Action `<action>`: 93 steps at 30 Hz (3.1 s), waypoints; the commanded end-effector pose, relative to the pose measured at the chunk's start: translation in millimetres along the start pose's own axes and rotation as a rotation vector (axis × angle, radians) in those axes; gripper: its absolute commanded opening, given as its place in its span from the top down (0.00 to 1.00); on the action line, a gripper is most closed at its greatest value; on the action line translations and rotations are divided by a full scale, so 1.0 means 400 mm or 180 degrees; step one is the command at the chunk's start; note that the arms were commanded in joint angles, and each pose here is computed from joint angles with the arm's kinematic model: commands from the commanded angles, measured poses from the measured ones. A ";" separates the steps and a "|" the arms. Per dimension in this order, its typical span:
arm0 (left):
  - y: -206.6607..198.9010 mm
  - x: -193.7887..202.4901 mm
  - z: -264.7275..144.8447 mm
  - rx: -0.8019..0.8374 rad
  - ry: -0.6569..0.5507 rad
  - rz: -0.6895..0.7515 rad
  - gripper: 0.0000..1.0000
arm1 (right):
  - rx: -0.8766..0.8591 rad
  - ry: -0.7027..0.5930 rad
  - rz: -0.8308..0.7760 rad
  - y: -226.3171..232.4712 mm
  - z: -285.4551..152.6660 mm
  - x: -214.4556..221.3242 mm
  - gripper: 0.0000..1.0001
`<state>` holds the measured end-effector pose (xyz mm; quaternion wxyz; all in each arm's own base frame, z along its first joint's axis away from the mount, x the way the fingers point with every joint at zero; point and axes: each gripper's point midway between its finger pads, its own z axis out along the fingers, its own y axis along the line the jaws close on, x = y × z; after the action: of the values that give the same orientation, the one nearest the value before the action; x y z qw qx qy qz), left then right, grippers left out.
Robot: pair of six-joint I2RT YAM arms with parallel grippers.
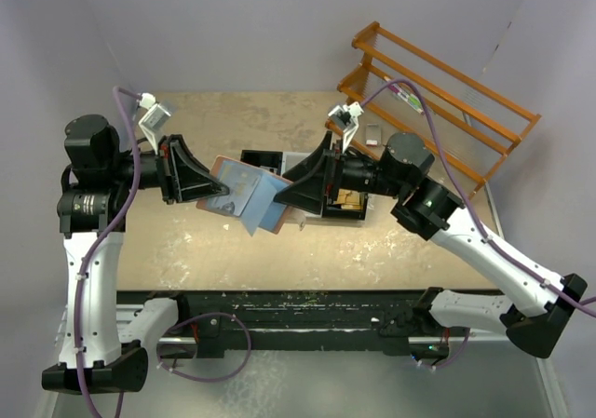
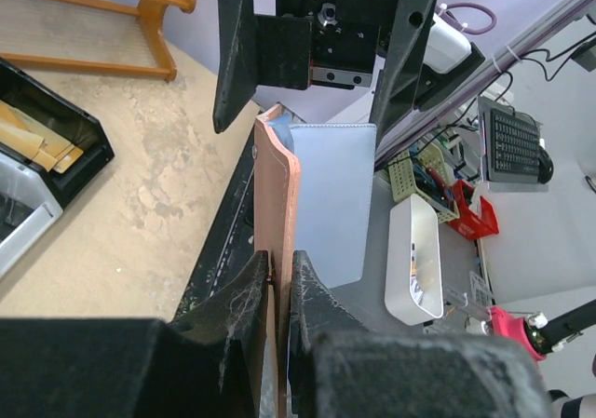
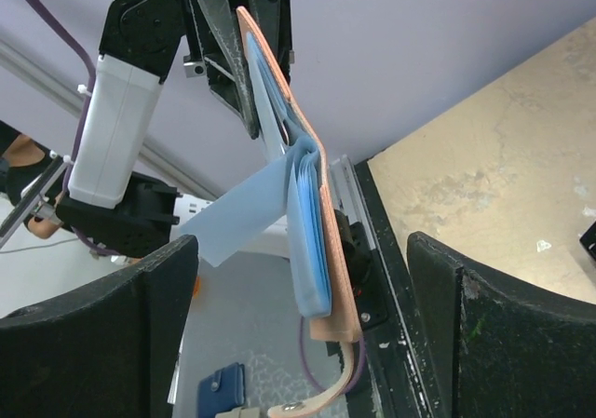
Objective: Take the credit cards out of the card holder
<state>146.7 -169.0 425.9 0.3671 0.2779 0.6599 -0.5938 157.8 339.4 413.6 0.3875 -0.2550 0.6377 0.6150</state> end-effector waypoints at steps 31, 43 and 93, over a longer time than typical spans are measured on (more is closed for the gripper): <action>-0.031 -0.017 -0.001 0.0142 0.0014 0.0034 0.98 | 0.0180 0.0200 -0.0144 -0.039 0.064 -0.040 0.09; -0.003 -0.011 0.002 0.0079 -0.0019 0.0026 0.82 | -0.0447 0.0181 -0.0248 0.066 0.028 -0.034 0.98; 0.165 0.016 0.007 -0.0647 -0.0255 -0.0493 1.00 | 0.0806 -0.0704 -0.0226 0.031 -0.060 -0.239 0.30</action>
<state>175.2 -167.1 388.7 0.3401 0.1972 0.7019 -0.5940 199.7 310.0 451.4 0.4604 -0.1798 0.7054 0.5081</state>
